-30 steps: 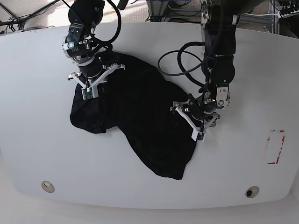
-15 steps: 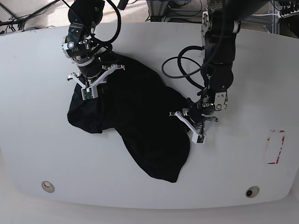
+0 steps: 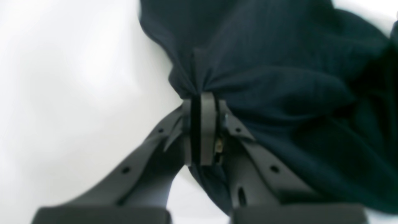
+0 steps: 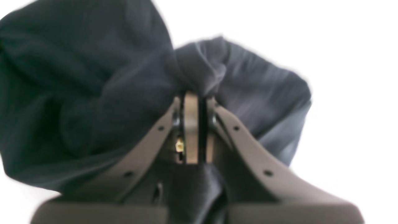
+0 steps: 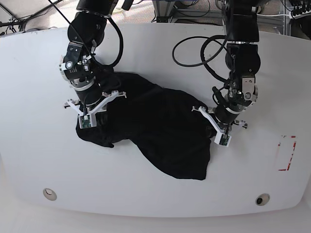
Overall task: Fold the T-shirt properly
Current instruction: 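Lift the shirt with both grippers and pull the grippers apart, then lay the shirt flat by dragging both grippers back across the table, then release the shirt and move both grippers to its hem corners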
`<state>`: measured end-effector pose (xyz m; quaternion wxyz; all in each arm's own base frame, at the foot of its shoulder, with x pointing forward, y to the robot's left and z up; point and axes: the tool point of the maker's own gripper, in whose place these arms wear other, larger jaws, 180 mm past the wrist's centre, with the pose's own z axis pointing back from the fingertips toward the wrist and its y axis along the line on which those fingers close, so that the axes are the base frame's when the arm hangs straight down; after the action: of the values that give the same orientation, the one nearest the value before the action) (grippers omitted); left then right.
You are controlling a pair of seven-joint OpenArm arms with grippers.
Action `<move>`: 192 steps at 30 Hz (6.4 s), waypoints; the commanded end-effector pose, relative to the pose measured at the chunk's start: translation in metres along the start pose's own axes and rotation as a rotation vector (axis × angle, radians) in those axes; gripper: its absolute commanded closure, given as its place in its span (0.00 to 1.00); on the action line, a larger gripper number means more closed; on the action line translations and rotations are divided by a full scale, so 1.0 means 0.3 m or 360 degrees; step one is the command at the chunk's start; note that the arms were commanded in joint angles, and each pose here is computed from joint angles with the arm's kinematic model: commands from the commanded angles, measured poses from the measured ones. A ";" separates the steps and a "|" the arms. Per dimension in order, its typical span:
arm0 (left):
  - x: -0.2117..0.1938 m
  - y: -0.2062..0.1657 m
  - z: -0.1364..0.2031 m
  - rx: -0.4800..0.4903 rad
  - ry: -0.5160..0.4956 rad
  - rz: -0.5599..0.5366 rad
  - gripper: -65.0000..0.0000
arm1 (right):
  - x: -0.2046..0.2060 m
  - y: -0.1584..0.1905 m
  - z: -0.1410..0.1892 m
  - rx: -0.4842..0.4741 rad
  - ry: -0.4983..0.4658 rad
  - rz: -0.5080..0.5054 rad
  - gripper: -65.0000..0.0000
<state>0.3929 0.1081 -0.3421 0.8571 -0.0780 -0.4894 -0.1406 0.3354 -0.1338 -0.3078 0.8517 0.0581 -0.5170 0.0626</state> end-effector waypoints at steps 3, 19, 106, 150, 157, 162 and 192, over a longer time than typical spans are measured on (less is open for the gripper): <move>0.184 0.103 0.103 0.0130 -0.0210 -0.0103 1.00 | 0.192 -0.043 -0.013 -0.0027 -0.0206 0.0091 1.00; 0.609 0.239 0.273 0.0375 -0.0544 -0.0315 1.00 | 0.637 -0.137 -0.030 -0.0117 -0.0549 0.0269 1.00; -0.525 0.258 0.679 0.0274 0.0957 -0.0417 1.00 | -0.451 -0.288 0.351 -0.0455 0.0699 -0.0258 1.00; -0.105 0.425 0.519 0.0508 0.0445 -0.0460 0.57 | -0.045 -0.586 0.017 -0.0152 0.0203 -0.0502 0.22; -0.105 0.424 0.518 0.0506 0.0445 -0.0461 0.57 | -0.064 -0.669 -0.126 -0.0104 0.0250 -0.0622 0.28; -0.109 0.424 0.518 0.0505 0.0450 -0.0459 0.57 | -0.129 -0.656 -0.201 -0.0062 0.0307 -0.0663 0.28; 0.010 0.647 0.254 0.0583 0.0317 0.0175 0.23 | -0.237 -0.473 -0.289 0.0090 0.0411 -0.0681 1.00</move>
<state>0.3806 0.3091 -0.3060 0.9130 0.0766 -0.4004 -0.0176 0.3958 -0.2545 -0.4252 0.9029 0.1918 -0.3703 -0.1044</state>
